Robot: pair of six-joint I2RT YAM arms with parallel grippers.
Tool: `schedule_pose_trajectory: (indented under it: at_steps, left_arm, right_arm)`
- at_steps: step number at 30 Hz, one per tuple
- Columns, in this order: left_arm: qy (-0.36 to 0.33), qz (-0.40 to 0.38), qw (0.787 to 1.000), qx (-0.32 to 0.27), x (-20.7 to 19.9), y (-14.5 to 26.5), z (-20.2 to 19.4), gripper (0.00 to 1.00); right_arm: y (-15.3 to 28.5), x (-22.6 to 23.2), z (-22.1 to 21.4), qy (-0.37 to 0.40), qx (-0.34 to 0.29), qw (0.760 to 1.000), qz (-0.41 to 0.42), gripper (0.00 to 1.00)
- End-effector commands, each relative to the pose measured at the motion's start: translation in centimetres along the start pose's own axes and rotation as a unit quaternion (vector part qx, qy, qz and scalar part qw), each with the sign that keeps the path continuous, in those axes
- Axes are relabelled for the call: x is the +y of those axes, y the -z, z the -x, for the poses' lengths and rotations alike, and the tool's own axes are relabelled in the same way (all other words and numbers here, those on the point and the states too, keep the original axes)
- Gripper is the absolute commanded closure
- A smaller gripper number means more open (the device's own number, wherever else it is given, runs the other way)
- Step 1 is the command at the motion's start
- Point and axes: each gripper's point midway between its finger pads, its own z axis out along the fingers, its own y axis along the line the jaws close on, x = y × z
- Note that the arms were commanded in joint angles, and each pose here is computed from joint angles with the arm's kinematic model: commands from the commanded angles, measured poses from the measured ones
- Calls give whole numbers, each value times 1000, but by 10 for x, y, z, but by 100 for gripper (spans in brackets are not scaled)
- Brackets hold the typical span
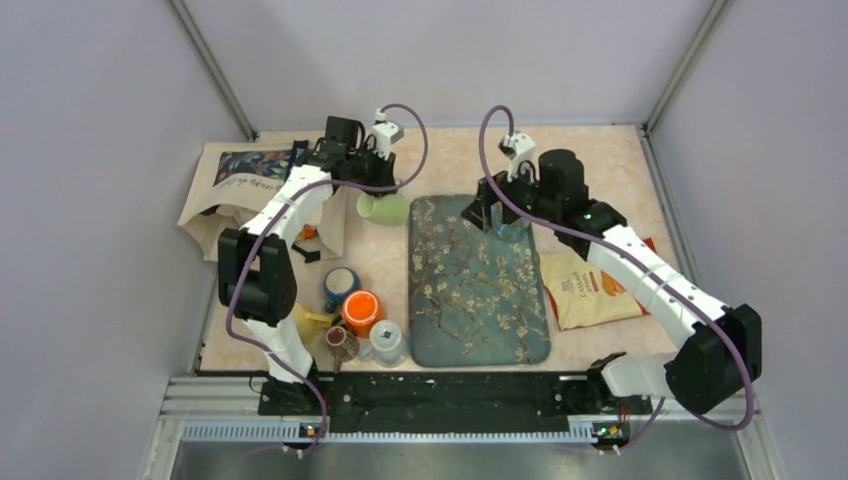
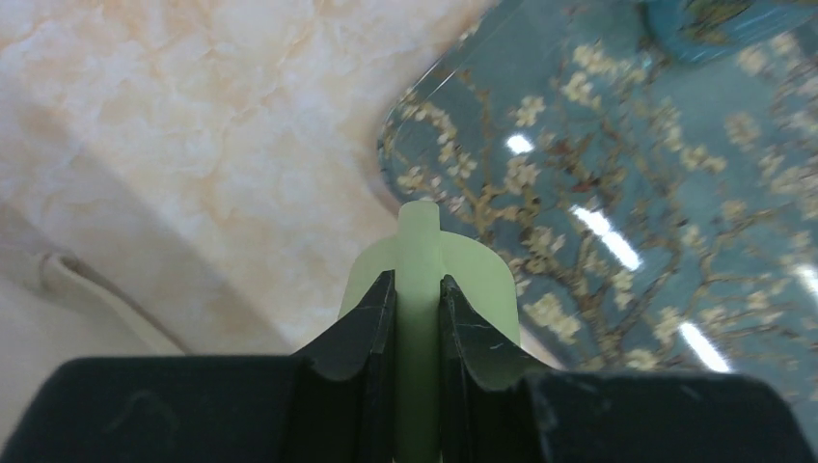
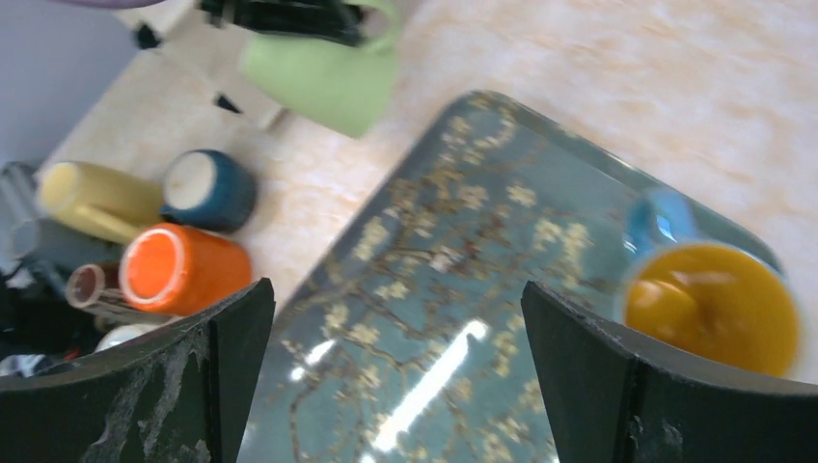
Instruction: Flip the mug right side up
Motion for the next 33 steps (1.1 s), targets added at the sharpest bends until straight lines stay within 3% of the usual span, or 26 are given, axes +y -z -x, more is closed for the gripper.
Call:
schedule_pose_trajectory:
  at_steps: [1, 7, 13, 20, 26, 29, 31, 33]
  left_arm:
    - [87, -73, 986, -126, -31, 34, 65, 100]
    - [133, -147, 964, -175, -62, 61, 92, 100]
    - [147, -188, 953, -185, -80, 79, 104, 100]
    - [154, -221, 942, -198, -97, 89, 113, 100]
    - [162, -261, 932, -195, -119, 88, 113, 100]
    - [175, -283, 922, -197, -126, 88, 113, 100]
    - [177, -287, 921, -197, -126, 87, 112, 100]
    - [173, -285, 922, -198, -126, 87, 112, 100]
  right_arm:
    - [-17, 44, 19, -14, -50, 994, 99, 1]
    - [-34, 62, 24, -58, -65, 984, 156, 1]
    - [-52, 69, 23, -85, -64, 976, 189, 2]
    - [-65, 83, 18, -107, -45, 965, 235, 9]
    - [-63, 119, 31, -102, -66, 942, 313, 25]
    - [-60, 128, 41, -97, -88, 935, 329, 44]
    - [-59, 129, 48, -96, -100, 934, 330, 62]
    - [-60, 127, 50, -95, -103, 937, 319, 93]
